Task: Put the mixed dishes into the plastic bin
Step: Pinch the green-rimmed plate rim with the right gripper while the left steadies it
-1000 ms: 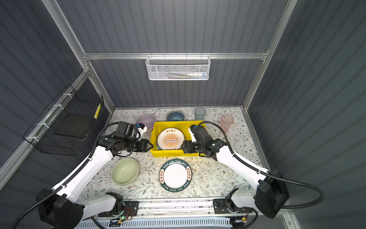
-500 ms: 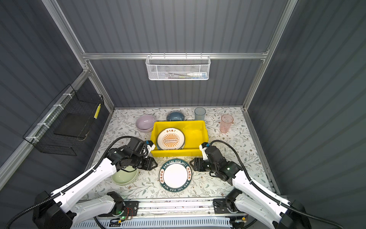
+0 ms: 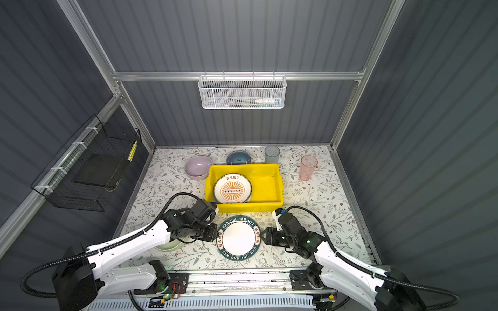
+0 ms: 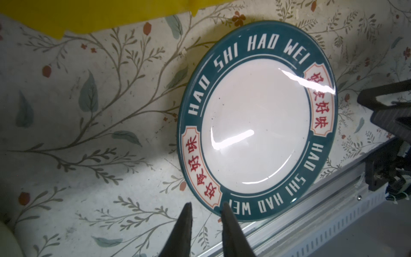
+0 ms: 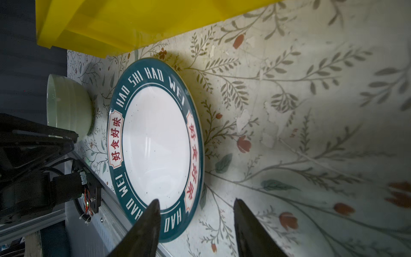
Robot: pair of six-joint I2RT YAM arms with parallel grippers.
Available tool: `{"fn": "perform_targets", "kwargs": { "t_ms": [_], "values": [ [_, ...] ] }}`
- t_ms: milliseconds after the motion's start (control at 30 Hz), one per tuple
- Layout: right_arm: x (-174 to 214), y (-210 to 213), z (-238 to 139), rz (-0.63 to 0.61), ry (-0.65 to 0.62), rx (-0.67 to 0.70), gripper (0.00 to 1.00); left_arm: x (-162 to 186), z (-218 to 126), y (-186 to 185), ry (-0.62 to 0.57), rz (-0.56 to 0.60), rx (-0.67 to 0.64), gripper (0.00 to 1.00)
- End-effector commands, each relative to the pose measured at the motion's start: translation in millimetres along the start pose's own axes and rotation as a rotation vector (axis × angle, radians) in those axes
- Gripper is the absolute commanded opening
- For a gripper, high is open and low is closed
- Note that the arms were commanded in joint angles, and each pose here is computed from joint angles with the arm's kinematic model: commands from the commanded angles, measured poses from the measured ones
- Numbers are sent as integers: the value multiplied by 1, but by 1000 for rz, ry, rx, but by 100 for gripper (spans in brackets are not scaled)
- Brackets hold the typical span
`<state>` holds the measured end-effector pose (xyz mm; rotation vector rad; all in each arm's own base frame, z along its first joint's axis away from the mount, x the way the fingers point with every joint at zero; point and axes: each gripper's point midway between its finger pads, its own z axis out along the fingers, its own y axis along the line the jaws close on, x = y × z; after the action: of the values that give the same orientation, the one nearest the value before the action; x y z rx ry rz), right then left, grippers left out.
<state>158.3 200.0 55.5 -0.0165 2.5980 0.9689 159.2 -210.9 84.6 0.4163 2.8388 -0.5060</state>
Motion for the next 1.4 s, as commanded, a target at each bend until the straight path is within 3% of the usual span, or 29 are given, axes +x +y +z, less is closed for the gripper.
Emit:
{"fn": "perform_targets", "kwargs": {
  "t_ms": [0, 267, 900, 1100, 1367],
  "values": [
    [-2, 6, 4, 12, -20, -20, 54, 5, 8, 12, 3, -27, -56, 23],
    [-3, 6, 13, 9, -19, -7, 54, 8, 25, 5, 14, -15, -3, 21],
    [-10, 18, 33, 13, 1, -39, 52, 19, 52, 19, 72, -42, -61, 12],
    [-8, 19, 39, 31, 14, -52, 47, 24, 57, 22, 80, -58, -65, 12],
    [-10, 27, 38, 37, 18, -85, 32, 27, 63, 23, 86, -70, -59, 12]
  ]
}}
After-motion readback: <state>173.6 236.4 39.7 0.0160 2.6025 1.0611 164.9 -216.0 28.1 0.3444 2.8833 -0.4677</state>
